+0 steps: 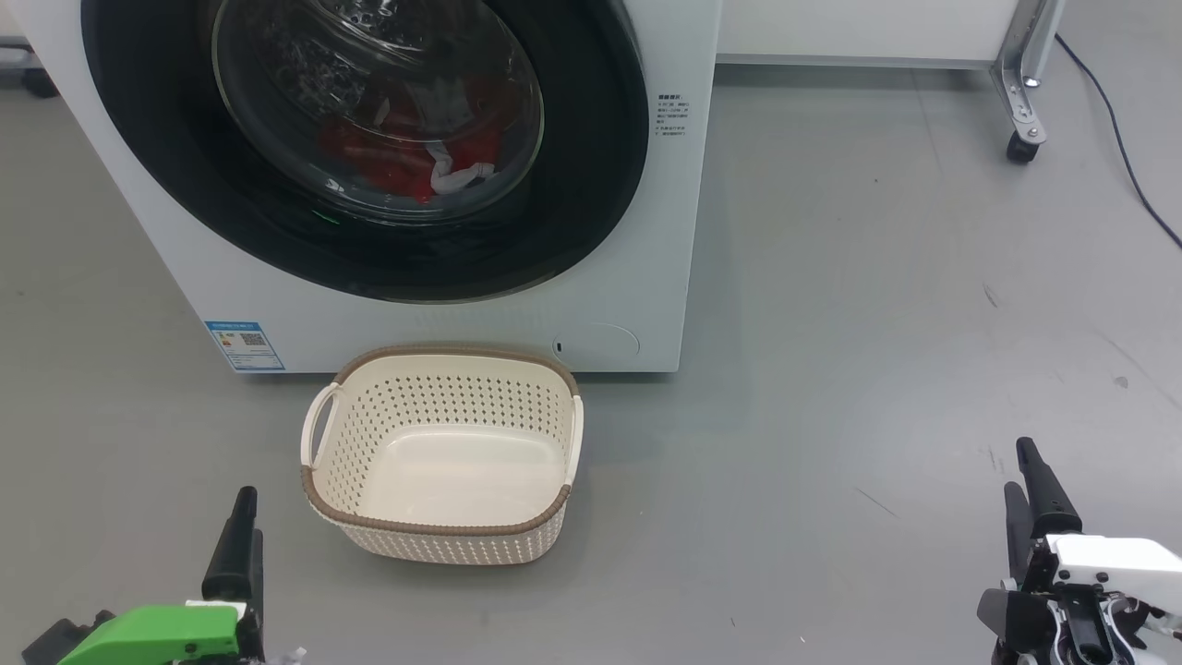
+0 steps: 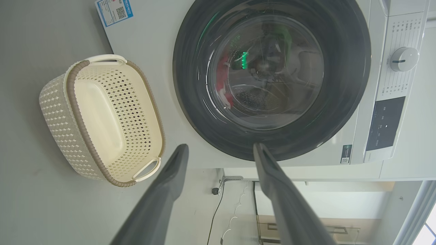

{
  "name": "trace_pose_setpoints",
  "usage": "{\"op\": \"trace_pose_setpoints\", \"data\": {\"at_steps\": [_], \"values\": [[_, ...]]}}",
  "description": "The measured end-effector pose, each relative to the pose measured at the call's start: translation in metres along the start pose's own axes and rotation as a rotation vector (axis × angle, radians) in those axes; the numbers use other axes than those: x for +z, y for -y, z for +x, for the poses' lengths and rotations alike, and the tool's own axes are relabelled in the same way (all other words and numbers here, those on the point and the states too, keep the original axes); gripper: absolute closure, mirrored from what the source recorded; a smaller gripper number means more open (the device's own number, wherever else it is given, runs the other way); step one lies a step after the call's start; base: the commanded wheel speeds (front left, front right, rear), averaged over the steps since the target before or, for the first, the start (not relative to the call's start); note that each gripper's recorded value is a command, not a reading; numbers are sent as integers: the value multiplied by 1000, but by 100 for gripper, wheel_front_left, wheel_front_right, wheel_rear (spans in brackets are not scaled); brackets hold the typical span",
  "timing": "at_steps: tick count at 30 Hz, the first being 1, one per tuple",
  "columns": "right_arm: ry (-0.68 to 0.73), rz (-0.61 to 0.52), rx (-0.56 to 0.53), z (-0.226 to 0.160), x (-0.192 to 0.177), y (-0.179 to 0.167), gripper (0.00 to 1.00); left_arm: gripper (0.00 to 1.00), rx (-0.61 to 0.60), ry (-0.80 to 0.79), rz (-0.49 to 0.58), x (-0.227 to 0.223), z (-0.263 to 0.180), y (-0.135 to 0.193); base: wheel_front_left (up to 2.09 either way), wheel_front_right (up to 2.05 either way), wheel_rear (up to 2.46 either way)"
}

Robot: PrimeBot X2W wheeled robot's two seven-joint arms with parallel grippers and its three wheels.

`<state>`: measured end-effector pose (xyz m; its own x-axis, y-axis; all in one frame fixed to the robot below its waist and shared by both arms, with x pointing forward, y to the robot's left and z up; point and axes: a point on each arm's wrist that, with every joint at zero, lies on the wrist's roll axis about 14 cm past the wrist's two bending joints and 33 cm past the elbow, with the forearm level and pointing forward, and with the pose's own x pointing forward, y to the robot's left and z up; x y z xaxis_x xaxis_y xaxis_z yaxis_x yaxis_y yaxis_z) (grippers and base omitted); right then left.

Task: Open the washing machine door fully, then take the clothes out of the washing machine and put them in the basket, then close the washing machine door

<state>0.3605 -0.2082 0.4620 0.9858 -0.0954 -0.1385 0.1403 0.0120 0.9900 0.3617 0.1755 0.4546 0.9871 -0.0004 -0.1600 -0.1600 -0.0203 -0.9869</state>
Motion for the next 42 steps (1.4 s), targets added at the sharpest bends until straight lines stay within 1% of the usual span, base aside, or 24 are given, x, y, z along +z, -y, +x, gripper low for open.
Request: {"op": "trace_pose_setpoints", "data": {"at_steps": [14, 26, 29, 35, 39, 42], "values": [[32, -26, 49, 2, 3, -16, 0, 0, -24, 34, 28, 3, 1, 8, 0, 0, 0], [73, -87, 111, 3, 9, -36, 0, 0, -88, 83, 42, 11, 4, 29, 0, 0, 0], [82, -97, 122, 3, 10, -40, 0, 0, -109, 88, 80, 11, 5, 36, 0, 0, 0], [92, -175, 167, 3, 9, -54, 0, 0, -144, 96, 107, 10, 5, 48, 0, 0, 0], [111, -238, 203, 3, 13, -65, 0, 0, -168, 100, 159, 8, 5, 55, 0, 0, 0], [119, -245, 206, 3, 13, -67, 0, 0, -190, 94, 192, 3, 6, 62, 0, 0, 0]]}}
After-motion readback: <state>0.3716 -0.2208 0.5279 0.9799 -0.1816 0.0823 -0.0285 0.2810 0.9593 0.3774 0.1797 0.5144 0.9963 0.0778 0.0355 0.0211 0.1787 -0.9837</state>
